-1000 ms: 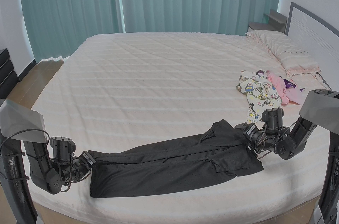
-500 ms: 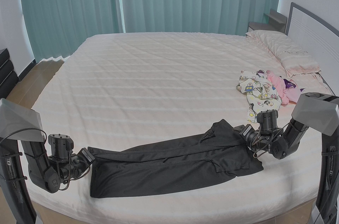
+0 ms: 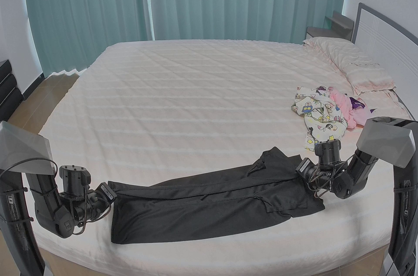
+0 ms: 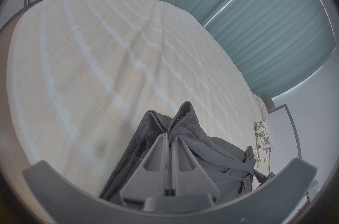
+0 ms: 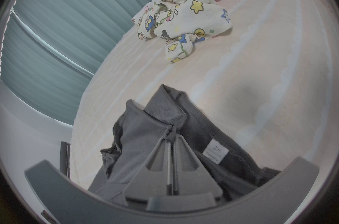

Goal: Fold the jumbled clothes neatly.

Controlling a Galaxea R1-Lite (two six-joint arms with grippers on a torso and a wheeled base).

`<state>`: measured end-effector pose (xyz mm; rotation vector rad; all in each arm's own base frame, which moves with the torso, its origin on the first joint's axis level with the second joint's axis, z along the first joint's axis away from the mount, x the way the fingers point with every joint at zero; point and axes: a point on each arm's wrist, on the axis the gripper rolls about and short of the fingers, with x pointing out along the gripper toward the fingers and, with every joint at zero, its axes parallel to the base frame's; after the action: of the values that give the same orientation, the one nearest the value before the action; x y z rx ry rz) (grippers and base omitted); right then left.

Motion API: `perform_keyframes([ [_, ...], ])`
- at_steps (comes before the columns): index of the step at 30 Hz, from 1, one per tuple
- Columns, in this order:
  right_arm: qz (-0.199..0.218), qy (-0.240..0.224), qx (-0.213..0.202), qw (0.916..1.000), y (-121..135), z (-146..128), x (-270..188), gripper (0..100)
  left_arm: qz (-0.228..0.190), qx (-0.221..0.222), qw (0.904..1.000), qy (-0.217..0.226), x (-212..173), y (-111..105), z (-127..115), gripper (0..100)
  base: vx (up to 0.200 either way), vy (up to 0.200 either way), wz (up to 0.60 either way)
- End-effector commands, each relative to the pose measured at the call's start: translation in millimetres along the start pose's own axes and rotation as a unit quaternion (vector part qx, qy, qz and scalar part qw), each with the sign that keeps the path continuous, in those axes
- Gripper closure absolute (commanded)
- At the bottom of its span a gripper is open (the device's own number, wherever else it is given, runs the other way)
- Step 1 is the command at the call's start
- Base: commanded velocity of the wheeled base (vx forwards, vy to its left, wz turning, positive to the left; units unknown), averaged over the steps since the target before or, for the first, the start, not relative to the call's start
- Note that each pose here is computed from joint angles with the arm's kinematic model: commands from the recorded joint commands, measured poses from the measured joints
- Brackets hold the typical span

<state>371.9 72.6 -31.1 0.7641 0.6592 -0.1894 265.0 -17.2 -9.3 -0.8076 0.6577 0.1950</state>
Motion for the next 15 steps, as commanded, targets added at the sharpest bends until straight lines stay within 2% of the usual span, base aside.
perform_keyframes([
  [1, -0.005, 0.0, -0.014, 0.9999, -2, 0, -9, 100, 0.005, 0.001, 1.0, 0.004, 0, 3, -2, 100, 0.0, 0.0, 0.0],
  [8, -0.01, 0.005, -0.028, 0.9996, -4, -1, -17, 100, 0.021, 0.016, 0.9996, 0.013, 5, 11, -4, 100, 0.0, 0.0, 0.0],
  [11, -0.017, 0.013, -0.053, 0.9984, -8, -6, -20, 100, 0.028, 0.02, 0.9992, 0.017, 7, 14, -6, 100, 0.0, 0.0, 0.0],
  [15, -0.018, 0.017, -0.063, 0.9977, -9, -8, -20, 100, 0.031, 0.021, 0.9991, 0.021, 7, 15, -7, 100, 0.0, 0.0, 0.0],
])
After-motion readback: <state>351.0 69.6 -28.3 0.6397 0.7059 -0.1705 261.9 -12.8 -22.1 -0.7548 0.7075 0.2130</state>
